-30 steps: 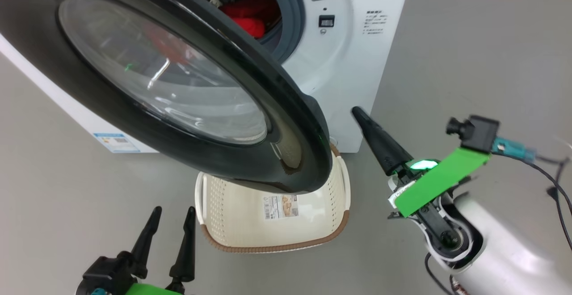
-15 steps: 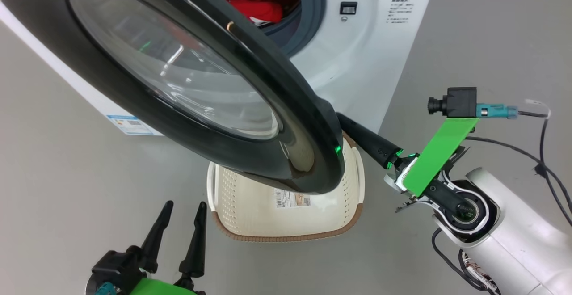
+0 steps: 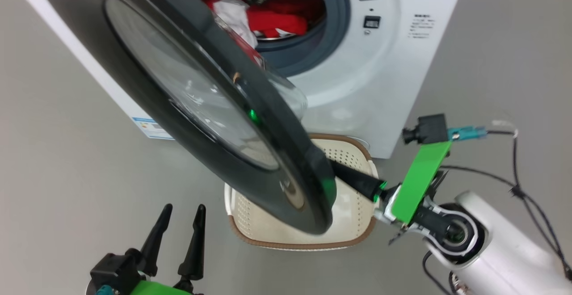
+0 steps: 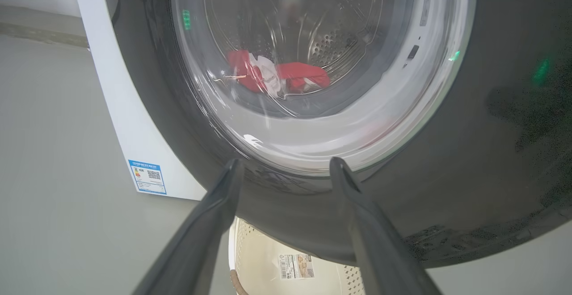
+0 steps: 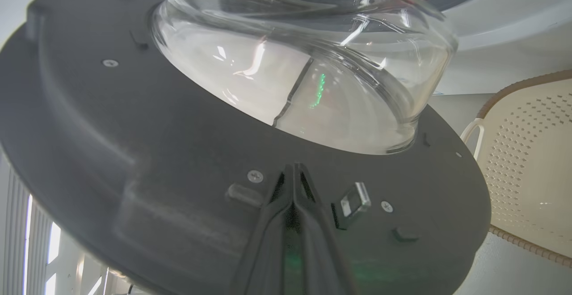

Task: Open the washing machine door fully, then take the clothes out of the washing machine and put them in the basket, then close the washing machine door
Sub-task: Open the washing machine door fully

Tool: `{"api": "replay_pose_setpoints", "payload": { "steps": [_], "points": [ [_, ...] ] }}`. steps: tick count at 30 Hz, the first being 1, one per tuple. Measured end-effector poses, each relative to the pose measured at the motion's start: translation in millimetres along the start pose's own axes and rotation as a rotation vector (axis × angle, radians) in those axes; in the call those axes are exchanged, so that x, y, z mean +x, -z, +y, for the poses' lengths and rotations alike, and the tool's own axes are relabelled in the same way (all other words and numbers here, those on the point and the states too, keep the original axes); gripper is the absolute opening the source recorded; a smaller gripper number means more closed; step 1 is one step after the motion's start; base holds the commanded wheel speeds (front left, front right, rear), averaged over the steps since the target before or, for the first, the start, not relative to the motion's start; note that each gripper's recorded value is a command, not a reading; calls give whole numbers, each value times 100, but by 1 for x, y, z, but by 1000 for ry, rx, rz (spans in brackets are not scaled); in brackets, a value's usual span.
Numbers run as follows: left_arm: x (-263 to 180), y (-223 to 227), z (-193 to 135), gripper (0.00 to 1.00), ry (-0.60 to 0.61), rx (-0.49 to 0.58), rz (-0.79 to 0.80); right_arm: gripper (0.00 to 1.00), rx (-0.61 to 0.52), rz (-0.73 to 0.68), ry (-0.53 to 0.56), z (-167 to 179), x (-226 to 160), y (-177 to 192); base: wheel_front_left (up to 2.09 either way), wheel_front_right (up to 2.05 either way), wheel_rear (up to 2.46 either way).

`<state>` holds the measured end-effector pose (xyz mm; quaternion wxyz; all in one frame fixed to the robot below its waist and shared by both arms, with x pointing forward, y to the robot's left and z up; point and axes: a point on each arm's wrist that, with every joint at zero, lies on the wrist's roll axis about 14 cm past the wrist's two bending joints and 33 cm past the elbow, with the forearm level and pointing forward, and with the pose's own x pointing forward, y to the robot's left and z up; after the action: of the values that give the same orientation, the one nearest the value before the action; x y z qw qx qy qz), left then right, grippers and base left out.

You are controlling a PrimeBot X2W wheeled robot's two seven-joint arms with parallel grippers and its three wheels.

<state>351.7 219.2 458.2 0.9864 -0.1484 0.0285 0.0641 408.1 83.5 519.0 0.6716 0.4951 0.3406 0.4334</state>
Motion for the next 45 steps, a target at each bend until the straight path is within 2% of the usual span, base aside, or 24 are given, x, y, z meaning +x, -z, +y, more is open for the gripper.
{"api": "replay_pose_setpoints", "payload": {
  "steps": [28, 37, 45],
  "points": [
    [-68, -22, 56, 100, -203, -10, -83, 0, 25, 291, -141, 53, 39, 109, 0, 0, 0],
    [-90, -23, 70, 100, -268, -15, -99, 0, 31, 357, -181, 71, 45, 135, 0, 0, 0],
    [-97, -25, 75, 100, -289, -19, -111, 0, 24, 377, -198, 80, 48, 144, 0, 0, 0]
  ]
}}
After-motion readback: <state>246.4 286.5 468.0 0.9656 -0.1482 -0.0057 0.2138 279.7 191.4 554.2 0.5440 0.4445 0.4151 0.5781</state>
